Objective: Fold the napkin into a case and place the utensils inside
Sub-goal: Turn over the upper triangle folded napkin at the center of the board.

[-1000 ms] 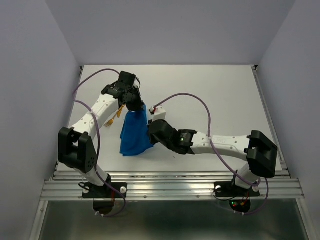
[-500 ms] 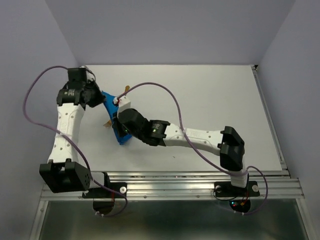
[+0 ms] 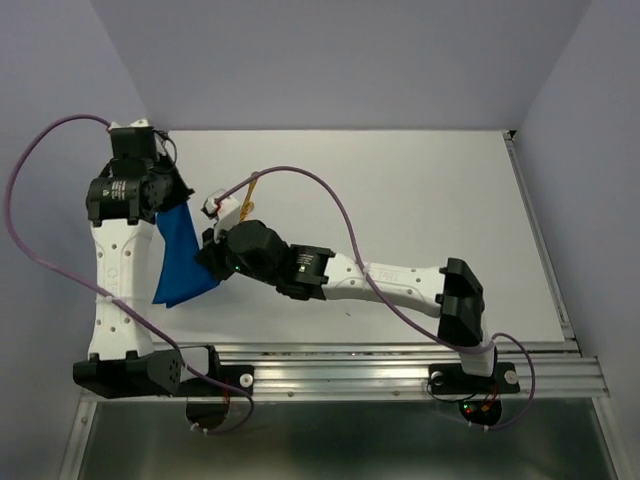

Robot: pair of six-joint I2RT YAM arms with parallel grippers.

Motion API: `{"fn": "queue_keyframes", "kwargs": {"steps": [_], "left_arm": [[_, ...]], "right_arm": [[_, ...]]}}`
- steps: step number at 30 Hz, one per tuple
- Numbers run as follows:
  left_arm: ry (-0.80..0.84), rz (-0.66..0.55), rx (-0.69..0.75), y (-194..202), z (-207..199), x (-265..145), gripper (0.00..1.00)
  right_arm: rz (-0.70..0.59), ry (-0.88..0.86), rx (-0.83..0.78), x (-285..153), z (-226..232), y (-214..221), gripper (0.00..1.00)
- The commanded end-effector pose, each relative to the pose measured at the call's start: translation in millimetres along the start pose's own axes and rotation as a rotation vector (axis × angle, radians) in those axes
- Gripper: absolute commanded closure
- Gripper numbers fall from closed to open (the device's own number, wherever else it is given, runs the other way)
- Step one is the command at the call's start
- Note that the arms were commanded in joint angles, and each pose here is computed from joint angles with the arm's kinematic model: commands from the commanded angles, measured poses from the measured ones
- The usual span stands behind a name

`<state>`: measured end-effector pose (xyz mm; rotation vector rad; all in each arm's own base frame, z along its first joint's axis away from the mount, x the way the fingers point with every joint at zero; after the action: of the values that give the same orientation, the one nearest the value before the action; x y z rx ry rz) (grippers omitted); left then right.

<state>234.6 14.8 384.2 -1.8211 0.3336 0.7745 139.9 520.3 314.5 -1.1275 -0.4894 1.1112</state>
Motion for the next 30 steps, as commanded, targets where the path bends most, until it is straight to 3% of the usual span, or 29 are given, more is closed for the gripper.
{"fn": "queue_keyframes", "kwargs": {"steps": [1, 4, 5, 8, 9, 14, 30], "left_arm": [[0.121, -0.302, -0.015, -41, -64, 45, 1.0], [0.148, -0.202, -0.009, -9, -95, 87, 1.0], [0.181, -0.171, 0.013, 6, -111, 95, 1.0], [0.196, -0.08, 0.022, 41, -137, 138, 1.0], [0.2, -0.031, 0.046, 59, -151, 153, 1.0], [0.259, 0.041, 0.083, 96, -192, 184, 1.0], [0.292, 0.102, 0.161, 130, -236, 210, 1.0]], "right_arm": [[0.332, -0.104, 0.056, -46, 12, 79, 0.99], [0.314, -0.006, 0.16, -61, -35, 84, 0.99], [0.379, 0.066, 0.176, -73, -62, 115, 0.99], [0.351, 0.193, 0.235, -96, -105, 121, 0.99], [0.395, 0.25, 0.239, -109, -123, 141, 0.99], [0.425, 0.394, 0.282, -155, -169, 165, 0.99], [0.426, 0.628, 0.27, -193, -204, 192, 0.99]]}}
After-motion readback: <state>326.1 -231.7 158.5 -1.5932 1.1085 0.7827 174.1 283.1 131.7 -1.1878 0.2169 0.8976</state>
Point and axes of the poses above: each gripper's point midway between its finger pads, its own x axis out along the fingers, its own z axis along the line the jaws close on, y = z × x, the point moved 9 cm from there along -x, back along the fingers, and after that the axes turned 4 degrees about x, right-handed, at the moved point
